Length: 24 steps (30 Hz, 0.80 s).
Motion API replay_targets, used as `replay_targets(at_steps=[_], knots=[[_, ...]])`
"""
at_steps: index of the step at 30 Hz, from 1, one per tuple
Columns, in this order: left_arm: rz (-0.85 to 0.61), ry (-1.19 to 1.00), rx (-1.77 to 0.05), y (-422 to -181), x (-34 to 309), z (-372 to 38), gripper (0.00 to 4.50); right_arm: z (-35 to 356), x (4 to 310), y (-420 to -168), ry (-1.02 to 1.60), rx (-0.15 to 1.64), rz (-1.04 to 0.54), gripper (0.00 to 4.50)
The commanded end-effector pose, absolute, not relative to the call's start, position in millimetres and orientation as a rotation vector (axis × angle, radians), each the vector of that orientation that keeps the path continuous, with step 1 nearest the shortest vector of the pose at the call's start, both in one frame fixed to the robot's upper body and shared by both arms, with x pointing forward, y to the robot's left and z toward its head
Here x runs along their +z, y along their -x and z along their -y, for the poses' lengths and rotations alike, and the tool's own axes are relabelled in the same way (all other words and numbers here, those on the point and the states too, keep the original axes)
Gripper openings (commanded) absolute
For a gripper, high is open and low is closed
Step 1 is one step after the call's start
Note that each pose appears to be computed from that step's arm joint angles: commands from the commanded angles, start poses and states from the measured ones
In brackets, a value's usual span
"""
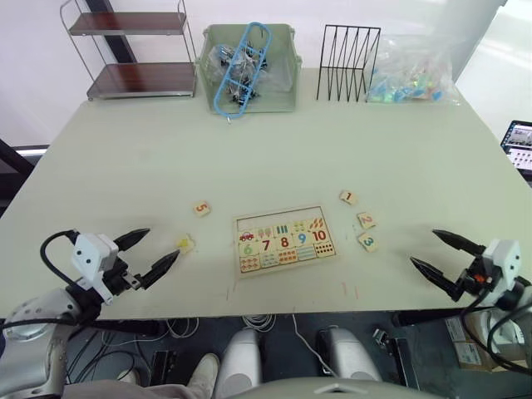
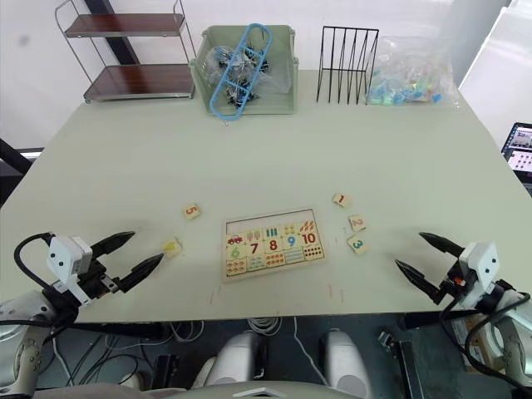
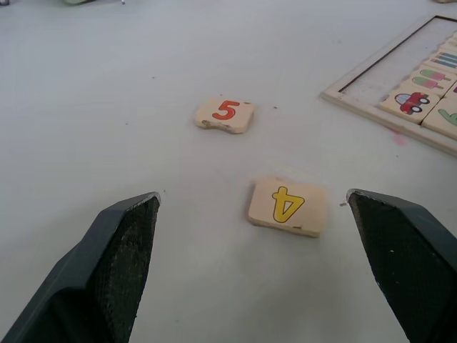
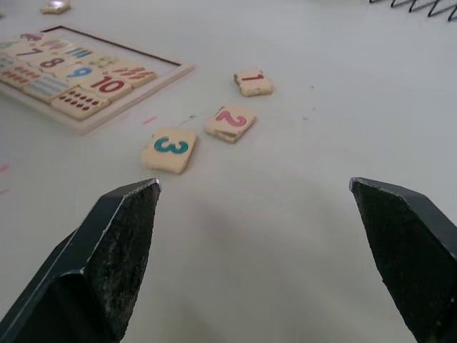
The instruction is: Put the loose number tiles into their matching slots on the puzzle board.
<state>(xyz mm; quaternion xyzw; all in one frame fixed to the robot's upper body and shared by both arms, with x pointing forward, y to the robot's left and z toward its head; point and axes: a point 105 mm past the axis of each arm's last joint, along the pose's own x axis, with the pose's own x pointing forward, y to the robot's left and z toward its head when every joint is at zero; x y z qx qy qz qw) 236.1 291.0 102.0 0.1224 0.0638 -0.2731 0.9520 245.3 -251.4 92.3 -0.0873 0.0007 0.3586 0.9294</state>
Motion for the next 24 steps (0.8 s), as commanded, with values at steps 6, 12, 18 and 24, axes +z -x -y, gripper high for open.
replay_targets(at_steps=[6, 12, 18, 24], knots=[[-0.069, -0.246, -0.783, -235, 125, -268, 4.5, 231, 122, -283, 0.182, 0.758, 0.043, 4.45], [-0.062, -0.263, -0.9, -232, 134, -262, 4.5, 214, 132, -306, 0.18, 0.773, 0.016, 4.45], [-0.075, -0.261, -1.006, -225, 143, -275, 4.5, 192, 133, -327, 0.227, 0.796, -0.081, 4.45], [-0.067, -0.271, -0.98, -225, 148, -294, 4.5, 179, 134, -336, 0.241, 0.814, -0.125, 4.45]])
